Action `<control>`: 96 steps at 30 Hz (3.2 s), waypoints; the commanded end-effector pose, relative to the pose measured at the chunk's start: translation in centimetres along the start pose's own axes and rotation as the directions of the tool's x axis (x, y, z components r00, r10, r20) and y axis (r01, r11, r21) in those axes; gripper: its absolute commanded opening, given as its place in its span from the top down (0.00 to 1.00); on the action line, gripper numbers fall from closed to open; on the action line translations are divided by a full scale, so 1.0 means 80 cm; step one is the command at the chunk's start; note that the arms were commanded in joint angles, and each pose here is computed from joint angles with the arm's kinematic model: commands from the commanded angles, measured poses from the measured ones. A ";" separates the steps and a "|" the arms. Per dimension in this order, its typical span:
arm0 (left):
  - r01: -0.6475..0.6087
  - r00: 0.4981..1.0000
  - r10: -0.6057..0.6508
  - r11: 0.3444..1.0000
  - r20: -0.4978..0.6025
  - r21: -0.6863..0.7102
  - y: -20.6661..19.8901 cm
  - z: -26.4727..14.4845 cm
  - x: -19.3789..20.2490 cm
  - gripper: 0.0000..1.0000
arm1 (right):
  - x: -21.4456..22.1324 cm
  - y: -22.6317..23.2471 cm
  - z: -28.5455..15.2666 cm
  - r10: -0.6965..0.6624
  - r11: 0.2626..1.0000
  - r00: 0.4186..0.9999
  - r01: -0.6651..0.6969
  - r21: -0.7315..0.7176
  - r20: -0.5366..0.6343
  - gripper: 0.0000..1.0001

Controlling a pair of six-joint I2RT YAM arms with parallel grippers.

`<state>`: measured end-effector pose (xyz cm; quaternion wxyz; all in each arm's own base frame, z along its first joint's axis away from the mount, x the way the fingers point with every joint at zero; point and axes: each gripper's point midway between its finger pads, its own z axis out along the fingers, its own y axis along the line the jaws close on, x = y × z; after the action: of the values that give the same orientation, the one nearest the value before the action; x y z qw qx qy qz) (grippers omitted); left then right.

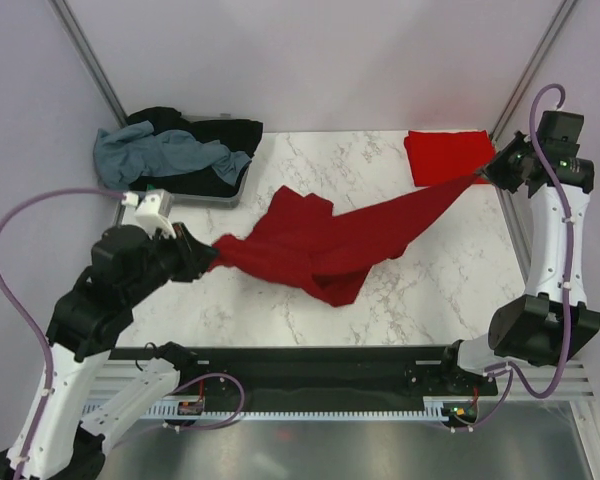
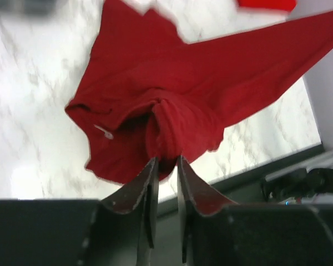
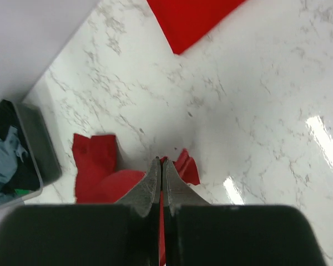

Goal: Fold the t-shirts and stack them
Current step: Flatten the tshirt out

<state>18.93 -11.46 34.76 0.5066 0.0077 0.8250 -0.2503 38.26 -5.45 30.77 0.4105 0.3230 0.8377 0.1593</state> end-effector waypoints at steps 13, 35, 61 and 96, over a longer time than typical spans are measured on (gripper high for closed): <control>0.142 0.948 -0.171 0.982 -0.268 -0.123 0.041 0.037 0.126 0.26 | 0.089 -0.051 0.042 -0.004 1.000 0.994 0.004 0.005 -0.109 1.00; -0.114 0.878 -0.017 0.963 -0.479 -0.244 0.132 0.508 0.080 0.34 | 0.215 0.011 0.085 -0.258 0.966 0.929 0.240 -0.096 -0.267 1.00; -0.044 0.815 -0.081 0.979 -0.574 -0.200 0.114 0.551 0.172 0.96 | 0.234 -0.002 0.102 -0.283 0.959 0.910 0.265 -0.101 -0.304 1.00; -0.259 0.768 0.018 0.923 0.641 0.284 -0.152 -0.223 -0.274 0.98 | -0.027 0.135 -0.486 0.137 0.840 0.679 0.306 -0.447 0.722 1.00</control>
<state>14.01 -9.68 63.21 0.7382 0.0495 0.5812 -0.3388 17.07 3.24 58.99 0.7453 0.1636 0.5968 0.2482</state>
